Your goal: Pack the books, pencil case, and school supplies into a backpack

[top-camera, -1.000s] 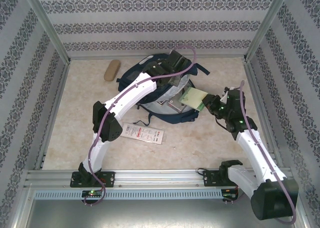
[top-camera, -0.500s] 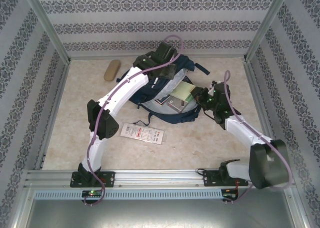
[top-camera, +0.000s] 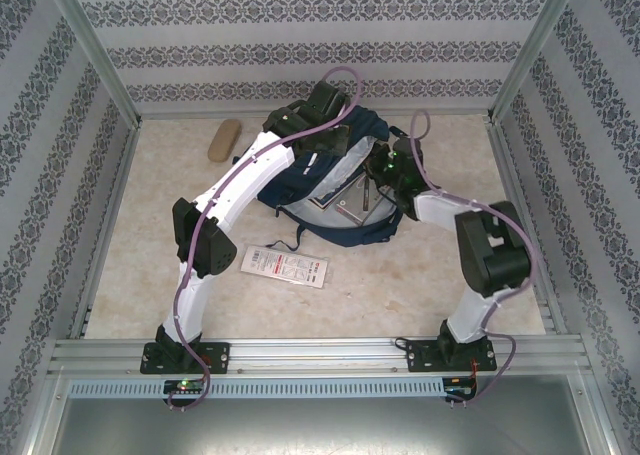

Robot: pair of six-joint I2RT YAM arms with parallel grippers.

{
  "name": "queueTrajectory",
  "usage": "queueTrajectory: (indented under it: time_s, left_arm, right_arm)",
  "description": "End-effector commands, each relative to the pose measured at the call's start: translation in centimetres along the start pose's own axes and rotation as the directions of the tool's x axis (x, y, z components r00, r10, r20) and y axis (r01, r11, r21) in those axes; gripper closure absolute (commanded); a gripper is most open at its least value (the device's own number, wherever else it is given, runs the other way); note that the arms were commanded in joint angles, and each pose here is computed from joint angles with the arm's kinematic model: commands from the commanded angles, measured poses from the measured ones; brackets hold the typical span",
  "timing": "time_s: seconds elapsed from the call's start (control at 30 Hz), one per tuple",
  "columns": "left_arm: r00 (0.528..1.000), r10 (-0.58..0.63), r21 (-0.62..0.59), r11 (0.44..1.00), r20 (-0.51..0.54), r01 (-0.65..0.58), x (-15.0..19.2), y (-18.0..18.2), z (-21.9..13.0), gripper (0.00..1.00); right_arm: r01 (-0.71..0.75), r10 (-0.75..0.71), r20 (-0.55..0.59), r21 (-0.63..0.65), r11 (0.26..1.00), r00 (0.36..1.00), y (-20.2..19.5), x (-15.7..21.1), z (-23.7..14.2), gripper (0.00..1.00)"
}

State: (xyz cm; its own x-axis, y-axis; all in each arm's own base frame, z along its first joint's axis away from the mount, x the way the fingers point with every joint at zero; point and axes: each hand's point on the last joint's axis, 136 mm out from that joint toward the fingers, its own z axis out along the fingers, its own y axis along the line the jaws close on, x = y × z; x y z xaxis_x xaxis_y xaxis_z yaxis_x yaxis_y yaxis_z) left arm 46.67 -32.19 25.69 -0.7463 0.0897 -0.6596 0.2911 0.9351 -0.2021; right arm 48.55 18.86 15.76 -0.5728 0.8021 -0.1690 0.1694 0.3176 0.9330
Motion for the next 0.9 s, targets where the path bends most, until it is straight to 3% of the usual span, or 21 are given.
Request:
queueTrajectory:
  time_s: [0.0, 0.07, 0.23, 0.3, 0.4, 0.6, 0.87]
  left_arm:
    - [0.963, -0.076, 0.108, 0.993, 0.258, 0.049, -7.3, -1.4, -7.0, 1.0]
    - [0.963, -0.078, 0.115, 0.992, 0.26, 0.049, -7.4, -1.5, -7.2, 1.0]
    - [0.965, -0.078, 0.104, 0.993, 0.25, 0.054, -7.3, -1.0, -7.1, 1.0]
    - [0.967, -0.079, 0.096, 0.994, 0.243, 0.057, -7.1, -0.6, -6.9, 1.0]
    - [0.969, -0.082, 0.088, 0.994, 0.232, 0.064, -6.9, -0.2, -6.6, 1.0]
    - [0.972, -0.088, 0.073, 0.995, 0.216, 0.074, -6.6, 0.3, -5.7, 1.0]
    - [0.983, -0.088, 0.051, 0.995, 0.161, 0.081, -5.0, 0.9, -4.2, 1.0]
  right_arm:
    - [-0.031, 0.039, 0.066, -0.117, 0.993, 0.997, 3.5, -0.9, 2.5, 1.0]
    - [-0.03, 0.036, 0.056, -0.107, 0.994, 0.998, 3.4, -0.4, 4.2, 1.0]
    - [-0.06, 0.061, 0.015, -0.052, 0.997, 0.998, 1.9, 0.8, 6.8, 0.86]
    - [-0.047, 0.047, 0.008, -0.034, 0.998, 0.999, 1.6, 1.0, 6.4, 0.66]
    - [-0.006, 0.006, 0.012, -0.005, 1.0, 1.0, 1.5, 0.9, 4.9, 0.44]
    - [0.068, -0.068, 0.002, 0.069, 0.995, 0.998, 1.1, 0.7, 1.1, 0.32]
    - [0.141, -0.141, -0.014, 0.152, 0.978, 0.99, -0.8, 1.3, -5.2, 0.32]
